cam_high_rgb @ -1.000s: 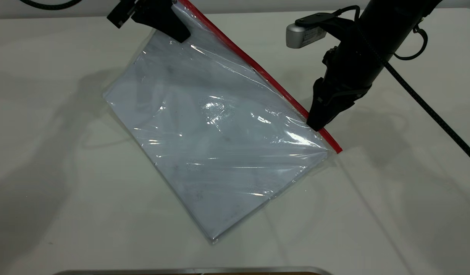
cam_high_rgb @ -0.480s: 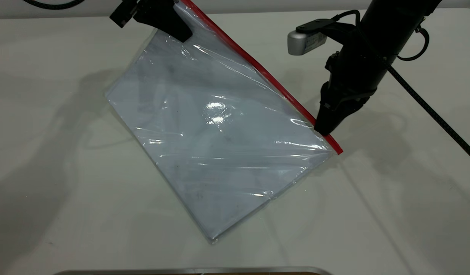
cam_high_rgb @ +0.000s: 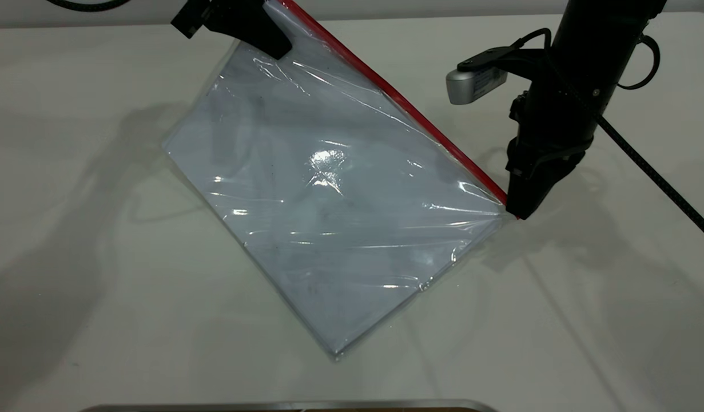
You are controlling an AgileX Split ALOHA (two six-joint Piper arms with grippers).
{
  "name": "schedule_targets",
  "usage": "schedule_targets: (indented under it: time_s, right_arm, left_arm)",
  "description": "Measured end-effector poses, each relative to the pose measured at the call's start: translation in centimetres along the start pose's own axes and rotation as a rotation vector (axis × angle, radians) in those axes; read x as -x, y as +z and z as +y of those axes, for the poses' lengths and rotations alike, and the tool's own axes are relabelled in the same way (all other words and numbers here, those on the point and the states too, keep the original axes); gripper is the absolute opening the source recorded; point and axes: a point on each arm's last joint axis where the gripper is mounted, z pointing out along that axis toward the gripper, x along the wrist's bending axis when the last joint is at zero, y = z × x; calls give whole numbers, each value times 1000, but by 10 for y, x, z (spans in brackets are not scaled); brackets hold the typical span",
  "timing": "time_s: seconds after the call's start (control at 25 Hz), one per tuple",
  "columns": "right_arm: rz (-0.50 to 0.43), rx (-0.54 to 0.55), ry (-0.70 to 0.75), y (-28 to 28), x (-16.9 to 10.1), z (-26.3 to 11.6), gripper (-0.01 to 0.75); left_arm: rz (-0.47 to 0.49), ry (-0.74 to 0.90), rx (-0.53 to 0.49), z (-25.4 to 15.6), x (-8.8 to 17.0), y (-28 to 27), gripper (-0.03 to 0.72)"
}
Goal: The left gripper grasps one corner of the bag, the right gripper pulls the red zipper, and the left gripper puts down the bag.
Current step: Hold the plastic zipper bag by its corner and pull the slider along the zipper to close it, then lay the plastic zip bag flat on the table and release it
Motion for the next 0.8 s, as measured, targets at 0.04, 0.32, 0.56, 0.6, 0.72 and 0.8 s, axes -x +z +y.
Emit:
schedule_targets:
  time_s: [0.04,0.32,0.56,0.6,0.72,0.8]
  right_arm:
    - [-2,-1,5,0,0,0,49]
    - [-21,30,11,-6,5,7,273]
    - [-55,84,-1,-19,11,23,493]
    - [-65,101,-5,-23,13,28,511]
    - [-99,156,-19,-38,19,44,530]
    - [-117,192,-26,-51,23,54,534]
  left_arm:
    - [1,-1,-1,0,0,0,53]
    - [9,-53,-37,-1,-1,2,144]
    - [78,-201,-56,-3,-6,0,429]
    - [104,-242,-66,-3,-8,-1,477]
    - [202,-347,-136,3,-13,-17,582]
    - [281,-424,-177,12,-14,-34,611]
